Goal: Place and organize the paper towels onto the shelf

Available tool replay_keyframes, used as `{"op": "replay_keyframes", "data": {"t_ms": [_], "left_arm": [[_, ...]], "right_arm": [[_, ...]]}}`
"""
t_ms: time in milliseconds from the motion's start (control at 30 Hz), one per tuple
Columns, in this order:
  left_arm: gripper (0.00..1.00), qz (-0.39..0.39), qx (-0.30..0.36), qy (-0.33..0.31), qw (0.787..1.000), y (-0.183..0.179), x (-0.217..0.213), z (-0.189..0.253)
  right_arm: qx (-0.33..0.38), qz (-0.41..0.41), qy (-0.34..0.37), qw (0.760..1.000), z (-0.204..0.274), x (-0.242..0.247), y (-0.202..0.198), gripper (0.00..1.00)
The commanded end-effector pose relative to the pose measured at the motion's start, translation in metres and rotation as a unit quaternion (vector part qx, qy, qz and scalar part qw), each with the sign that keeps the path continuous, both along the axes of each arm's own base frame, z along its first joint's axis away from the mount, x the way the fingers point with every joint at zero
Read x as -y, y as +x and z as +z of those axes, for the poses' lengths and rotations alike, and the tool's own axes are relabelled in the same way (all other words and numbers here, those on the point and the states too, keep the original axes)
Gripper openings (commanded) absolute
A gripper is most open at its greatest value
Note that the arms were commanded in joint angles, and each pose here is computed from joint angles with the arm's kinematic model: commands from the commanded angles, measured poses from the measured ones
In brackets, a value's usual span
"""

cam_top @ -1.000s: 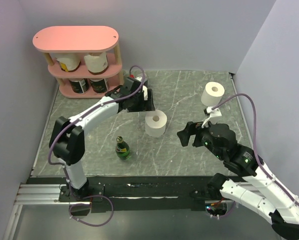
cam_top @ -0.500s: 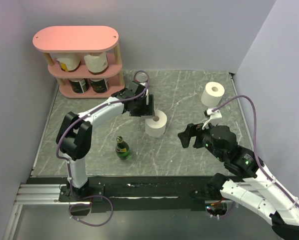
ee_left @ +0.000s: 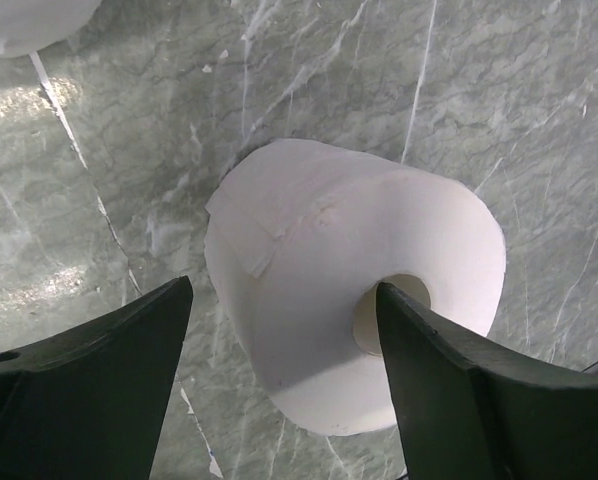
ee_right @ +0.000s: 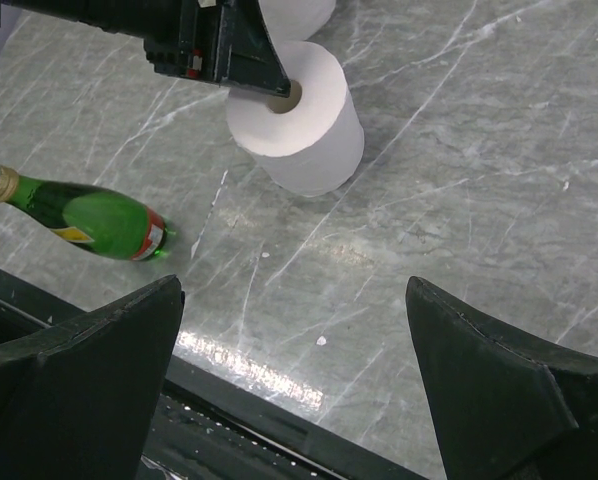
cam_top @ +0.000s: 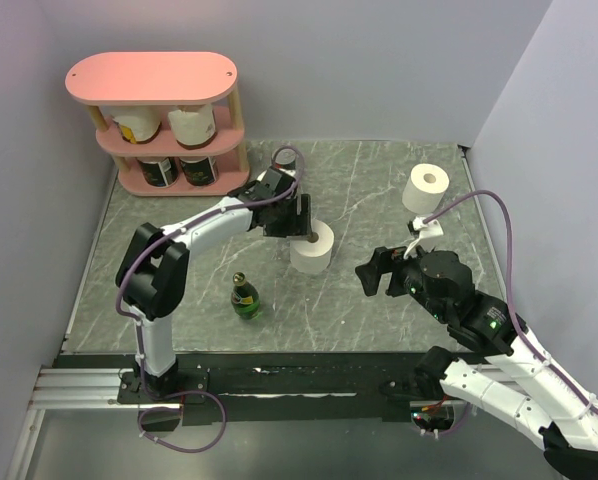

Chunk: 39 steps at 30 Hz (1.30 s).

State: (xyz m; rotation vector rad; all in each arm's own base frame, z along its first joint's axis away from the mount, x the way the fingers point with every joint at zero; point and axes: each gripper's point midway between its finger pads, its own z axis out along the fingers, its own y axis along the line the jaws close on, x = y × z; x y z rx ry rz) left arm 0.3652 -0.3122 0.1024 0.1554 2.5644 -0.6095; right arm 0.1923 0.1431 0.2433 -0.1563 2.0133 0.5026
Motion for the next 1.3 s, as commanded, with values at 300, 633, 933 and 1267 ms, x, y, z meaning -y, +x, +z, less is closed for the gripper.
{"op": "replay_keyframes", "data": {"t_ms": [300,633,933,1267], "left_arm": [[0.51,0.006,0.015,-0.004,1.000,0.000,0.006,0.012],[0.35,0.102,0.076,-0.029,0.991,0.024,-0.041,0.127],[0.38,0.192,0.192,-0.100,0.957,0.036,-0.147,0.270],[0.36,0.292,0.291,-0.121,0.903,0.045,-0.274,0.376]], "right_arm": [[0.011,-0.009,0.011,1.000,0.004,0.001,0.002,1.00],[0.017,-0.004,0.012,1.000,0.013,0.002,0.001,1.00],[0.031,-0.006,0.026,0.999,0.029,0.002,0.001,1.00],[0.008,0.008,0.029,1.000,0.041,-0.004,-0.003,0.99]]}}
